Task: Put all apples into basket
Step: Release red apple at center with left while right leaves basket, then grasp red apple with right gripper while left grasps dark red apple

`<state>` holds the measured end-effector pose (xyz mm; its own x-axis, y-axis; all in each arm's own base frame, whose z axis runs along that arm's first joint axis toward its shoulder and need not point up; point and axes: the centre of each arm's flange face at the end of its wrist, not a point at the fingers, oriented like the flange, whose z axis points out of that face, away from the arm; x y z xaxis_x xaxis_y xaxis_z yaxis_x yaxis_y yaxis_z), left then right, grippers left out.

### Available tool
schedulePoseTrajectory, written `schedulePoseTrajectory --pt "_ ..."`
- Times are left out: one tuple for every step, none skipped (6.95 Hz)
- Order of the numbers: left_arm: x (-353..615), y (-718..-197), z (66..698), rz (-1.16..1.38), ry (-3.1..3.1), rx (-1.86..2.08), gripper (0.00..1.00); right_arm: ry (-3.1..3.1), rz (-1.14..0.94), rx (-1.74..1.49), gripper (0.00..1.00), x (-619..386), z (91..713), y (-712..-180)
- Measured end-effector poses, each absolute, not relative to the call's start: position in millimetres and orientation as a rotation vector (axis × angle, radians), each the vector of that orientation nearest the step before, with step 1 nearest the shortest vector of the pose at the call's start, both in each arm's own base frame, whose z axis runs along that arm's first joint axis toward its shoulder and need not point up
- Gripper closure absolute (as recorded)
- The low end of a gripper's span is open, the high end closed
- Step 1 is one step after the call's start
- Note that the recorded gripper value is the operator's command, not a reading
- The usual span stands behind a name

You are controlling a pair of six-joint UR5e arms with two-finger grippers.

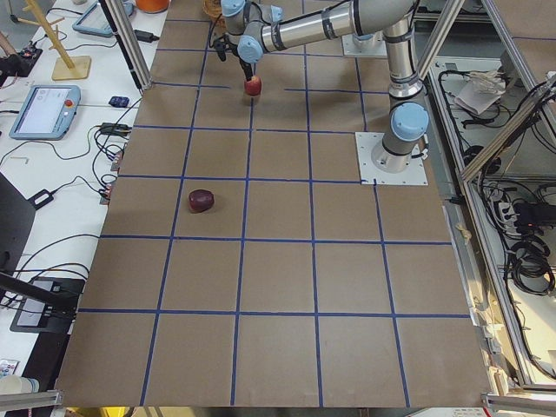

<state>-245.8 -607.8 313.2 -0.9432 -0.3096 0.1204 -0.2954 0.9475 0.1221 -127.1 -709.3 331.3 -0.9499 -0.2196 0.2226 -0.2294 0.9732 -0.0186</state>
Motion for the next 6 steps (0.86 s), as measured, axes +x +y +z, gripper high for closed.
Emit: schedulePoseTrajectory --pt "-180.4 -627.9 326.6 -0.154 -3.024 0.337 0.00 -2.944 0.064 0.362 0.00 -47.0 353.0 -704.6" --pt "-119.4 -642.4 329.7 -0.145 -3.109 0.175 0.00 -3.026 0.068 0.352 0.00 29.0 361.9 -696.9" --pt "-54.1 -656.1 326.0 -0.130 -3.179 0.013 0.00 -3.135 0.046 0.265 0.00 98.1 362.8 -685.5" --pt "16.7 -665.9 316.7 -0.100 -3.209 -0.066 0.00 -3.231 0.006 0.121 0.00 160.6 360.1 -672.3" --pt "83.5 -671.2 302.3 -0.065 -3.224 -0.125 0.00 -3.279 -0.055 -0.022 0.00 217.7 351.5 -655.6" --pt "135.4 -675.8 283.7 -0.016 -3.237 -0.190 0.00 -3.285 -0.136 -0.119 0.00 261.5 332.9 -636.6"
